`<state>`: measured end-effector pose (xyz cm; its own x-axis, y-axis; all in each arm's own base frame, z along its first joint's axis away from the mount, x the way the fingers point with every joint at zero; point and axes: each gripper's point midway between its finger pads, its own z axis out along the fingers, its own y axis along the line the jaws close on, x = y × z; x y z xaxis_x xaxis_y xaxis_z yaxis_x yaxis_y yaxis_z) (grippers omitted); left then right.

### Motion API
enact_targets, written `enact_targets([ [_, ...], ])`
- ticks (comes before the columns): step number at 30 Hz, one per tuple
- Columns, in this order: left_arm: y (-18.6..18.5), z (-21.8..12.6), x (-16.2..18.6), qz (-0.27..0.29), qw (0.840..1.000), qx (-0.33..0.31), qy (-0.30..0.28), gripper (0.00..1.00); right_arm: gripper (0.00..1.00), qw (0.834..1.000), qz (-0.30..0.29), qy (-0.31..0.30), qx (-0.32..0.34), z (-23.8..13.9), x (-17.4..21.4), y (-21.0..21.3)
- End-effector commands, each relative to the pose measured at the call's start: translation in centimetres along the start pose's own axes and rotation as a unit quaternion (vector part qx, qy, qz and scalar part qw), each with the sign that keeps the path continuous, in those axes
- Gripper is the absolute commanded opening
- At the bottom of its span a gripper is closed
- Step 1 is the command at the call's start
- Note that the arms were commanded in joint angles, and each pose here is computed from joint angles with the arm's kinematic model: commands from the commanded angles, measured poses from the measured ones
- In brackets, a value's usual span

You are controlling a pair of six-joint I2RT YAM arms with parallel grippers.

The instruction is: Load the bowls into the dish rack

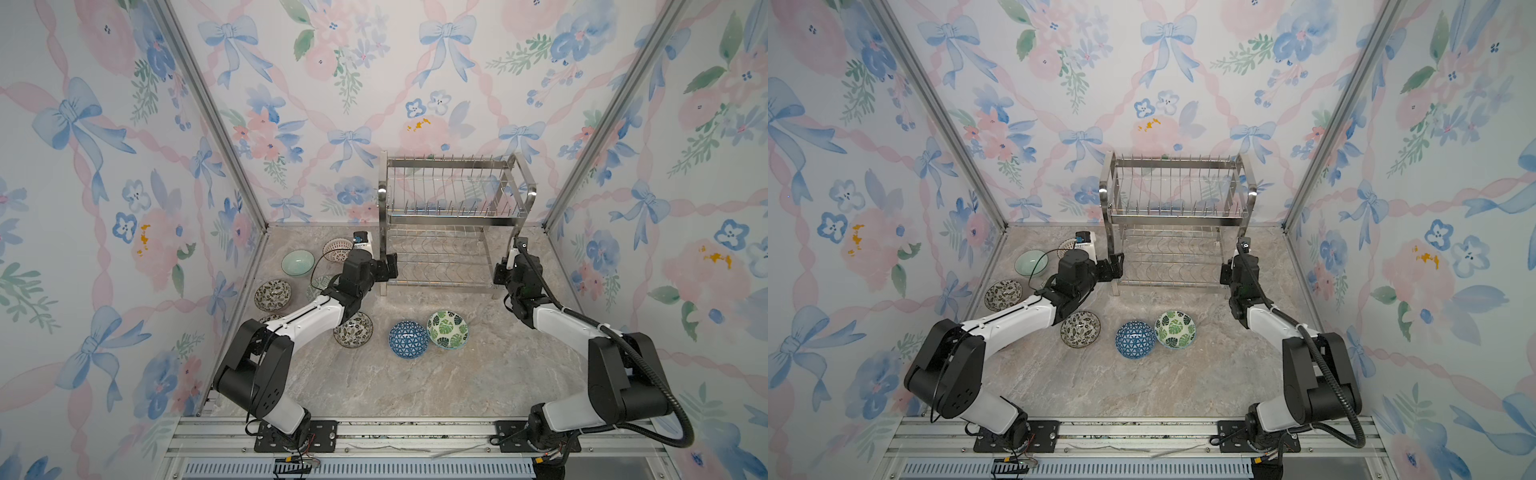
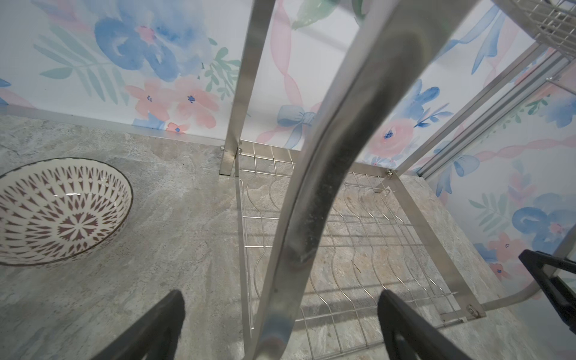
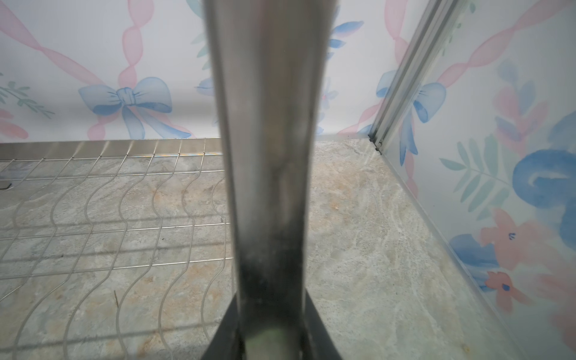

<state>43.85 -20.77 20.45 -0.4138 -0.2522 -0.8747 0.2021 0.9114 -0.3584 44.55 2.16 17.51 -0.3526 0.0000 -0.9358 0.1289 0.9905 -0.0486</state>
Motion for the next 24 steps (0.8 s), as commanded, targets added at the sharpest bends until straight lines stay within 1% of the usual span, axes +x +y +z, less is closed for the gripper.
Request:
enact_targets([
  [1,0.2,0.9,0.0,0.016,1.0,-0.004,0.01,0.98,0.23,0.999,0.036,-0.026,-0.024,-0.4,-1.4,1.3],
  [5,0.0,1.9,0.3,0.032,0.999,-0.003,0.025,0.97,0.23,0.999,0.035,-0.023,-0.022,0.1,-1.0,1.4],
  [9,-0.1,2.7,0.7,0.036,0.999,-0.005,0.036,0.87,0.22,0.999,0.036,-0.021,-0.026,0.3,-0.9,1.6],
  [13,-0.1,3.0,1.2,0.039,0.998,-0.009,0.04,0.75,0.2,0.999,0.035,-0.019,-0.027,0.4,-0.7,1.7],
  [15,-0.1,3.0,1.5,0.046,0.998,-0.013,0.041,0.69,0.18,0.999,0.033,-0.017,-0.028,0.6,-0.6,1.9],
  [19,-0.4,2.4,1.4,0.054,0.998,-0.021,0.033,0.62,0.15,0.999,0.028,-0.014,-0.031,0.8,-0.4,2.3],
  [24,-0.3,1.8,1.1,0.055,0.998,-0.024,0.028,0.47,0.13,0.999,0.022,-0.013,-0.034,0.9,-0.2,2.8],
])
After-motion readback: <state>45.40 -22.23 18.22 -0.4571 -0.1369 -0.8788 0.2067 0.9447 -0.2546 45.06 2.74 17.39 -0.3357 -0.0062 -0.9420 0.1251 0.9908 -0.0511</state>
